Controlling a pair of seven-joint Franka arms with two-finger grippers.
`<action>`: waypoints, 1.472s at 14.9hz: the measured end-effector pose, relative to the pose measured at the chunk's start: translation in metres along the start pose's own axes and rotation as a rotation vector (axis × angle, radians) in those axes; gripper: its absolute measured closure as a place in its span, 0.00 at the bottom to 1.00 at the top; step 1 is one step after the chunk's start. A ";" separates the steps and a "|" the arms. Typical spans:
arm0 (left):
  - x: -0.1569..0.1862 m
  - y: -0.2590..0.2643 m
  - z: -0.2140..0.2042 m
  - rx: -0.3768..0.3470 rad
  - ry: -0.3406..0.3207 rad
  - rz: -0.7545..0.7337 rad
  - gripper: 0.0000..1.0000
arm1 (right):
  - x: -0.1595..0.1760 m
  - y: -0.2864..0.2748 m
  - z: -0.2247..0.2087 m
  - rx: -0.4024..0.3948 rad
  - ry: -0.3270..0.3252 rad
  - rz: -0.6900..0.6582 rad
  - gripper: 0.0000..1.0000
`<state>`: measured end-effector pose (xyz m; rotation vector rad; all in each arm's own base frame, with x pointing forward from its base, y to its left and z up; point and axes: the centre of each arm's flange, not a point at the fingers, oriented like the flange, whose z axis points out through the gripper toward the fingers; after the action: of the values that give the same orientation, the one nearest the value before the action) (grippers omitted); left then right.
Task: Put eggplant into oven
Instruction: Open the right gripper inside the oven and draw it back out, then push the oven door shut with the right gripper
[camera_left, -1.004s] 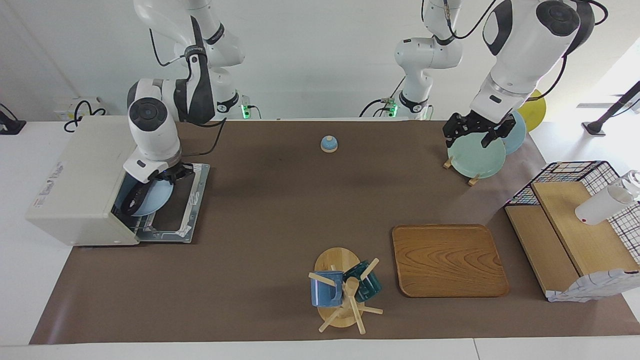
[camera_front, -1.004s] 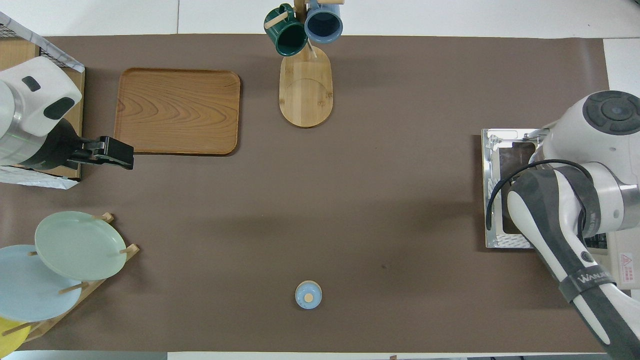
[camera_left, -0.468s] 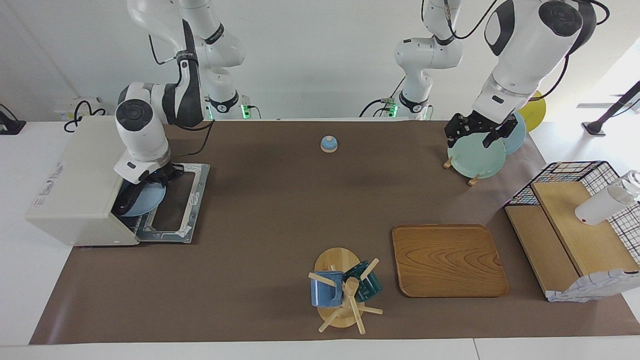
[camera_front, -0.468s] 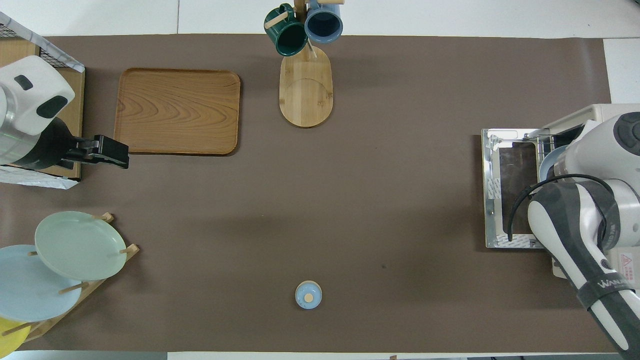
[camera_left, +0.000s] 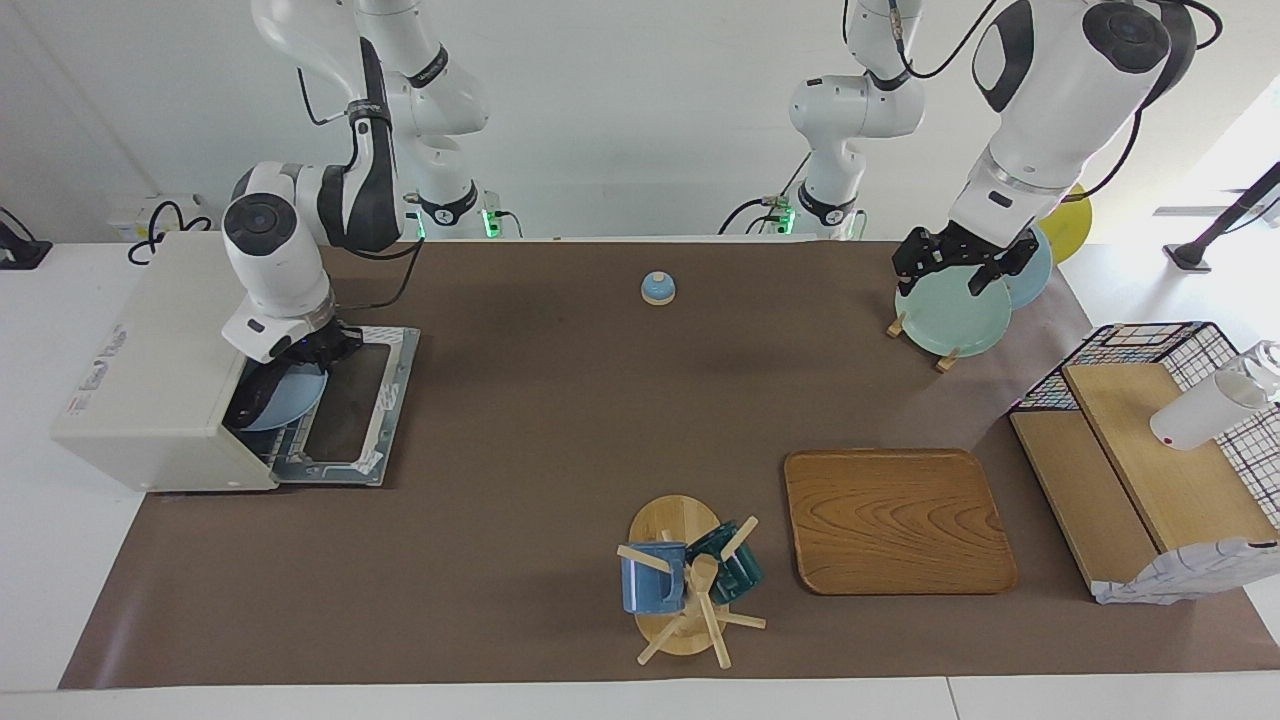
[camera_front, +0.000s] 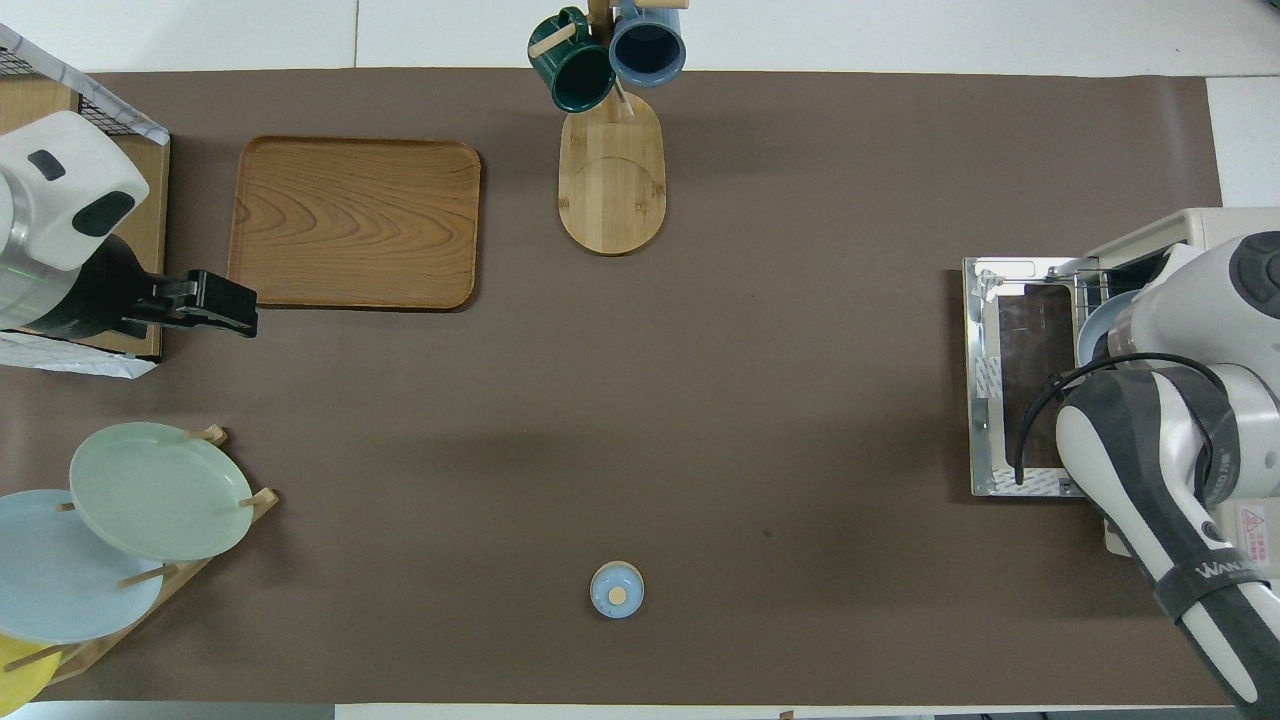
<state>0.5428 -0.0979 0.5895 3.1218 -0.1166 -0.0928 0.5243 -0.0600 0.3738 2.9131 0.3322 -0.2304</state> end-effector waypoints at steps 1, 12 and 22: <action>0.000 0.000 0.000 0.000 0.000 0.000 0.00 | 0.000 0.000 0.000 0.000 0.000 0.000 0.97; 0.000 0.000 0.000 0.000 0.000 0.000 0.00 | 0.000 -0.004 0.000 0.003 -0.012 -0.005 0.81; 0.000 0.000 0.000 0.000 0.000 0.000 0.00 | 0.045 -0.097 -0.019 0.088 0.138 0.038 0.99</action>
<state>0.5429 -0.0976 0.5895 3.1218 -0.1159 -0.0928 0.5476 0.0457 0.3670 3.0264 0.2941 -0.0395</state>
